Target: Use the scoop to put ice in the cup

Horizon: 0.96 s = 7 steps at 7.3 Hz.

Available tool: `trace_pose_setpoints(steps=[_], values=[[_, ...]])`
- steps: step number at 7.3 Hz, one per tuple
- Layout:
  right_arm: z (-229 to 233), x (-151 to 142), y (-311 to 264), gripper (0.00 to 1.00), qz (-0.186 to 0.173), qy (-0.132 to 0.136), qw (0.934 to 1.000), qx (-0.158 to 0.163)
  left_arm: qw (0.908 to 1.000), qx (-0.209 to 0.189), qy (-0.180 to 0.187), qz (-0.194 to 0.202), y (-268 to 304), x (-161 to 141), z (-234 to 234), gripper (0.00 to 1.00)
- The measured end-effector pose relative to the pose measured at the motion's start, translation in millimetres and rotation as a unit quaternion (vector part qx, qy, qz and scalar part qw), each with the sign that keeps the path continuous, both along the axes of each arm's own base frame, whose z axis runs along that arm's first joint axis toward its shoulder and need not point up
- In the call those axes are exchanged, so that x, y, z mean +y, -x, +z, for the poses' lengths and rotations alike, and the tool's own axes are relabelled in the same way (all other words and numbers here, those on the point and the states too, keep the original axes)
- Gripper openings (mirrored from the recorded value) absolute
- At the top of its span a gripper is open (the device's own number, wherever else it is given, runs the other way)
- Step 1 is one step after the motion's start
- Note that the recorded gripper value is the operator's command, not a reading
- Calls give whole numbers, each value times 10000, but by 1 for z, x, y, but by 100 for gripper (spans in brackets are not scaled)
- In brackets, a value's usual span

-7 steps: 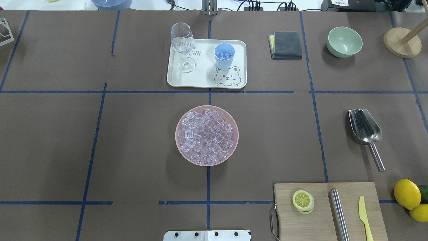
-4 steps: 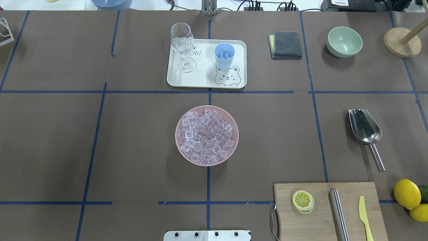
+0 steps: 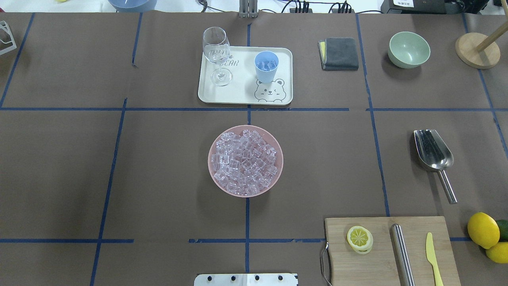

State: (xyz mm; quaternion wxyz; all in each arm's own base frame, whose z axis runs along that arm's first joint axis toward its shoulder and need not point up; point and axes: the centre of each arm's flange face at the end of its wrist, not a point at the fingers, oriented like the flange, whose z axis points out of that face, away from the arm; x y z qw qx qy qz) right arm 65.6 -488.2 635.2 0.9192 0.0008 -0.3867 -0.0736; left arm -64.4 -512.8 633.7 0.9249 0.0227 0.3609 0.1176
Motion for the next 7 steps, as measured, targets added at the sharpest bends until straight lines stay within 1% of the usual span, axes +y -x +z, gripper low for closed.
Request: trace_pose_setpoints(steps=[1,3,5,6,7], values=[[3,1,-4,100,40,10,10000,-2,10000,-3,-8,-8,0,0,-1,100],[6,2,-13,100,150,-62,9999,-1,10000,-11,-29,-11,0,-2,-4,100],[6,2,-16,100,223,-56,9997,-3,10000,-14,-29,-16,0,-3,-4,100],[6,2,-16,100,253,-36,9997,-3,10000,-18,27,-79,0,-3,-4,100],[6,2,-17,100,287,-16,9996,-3,9994,-27,192,-288,0,-4,-6,100]])
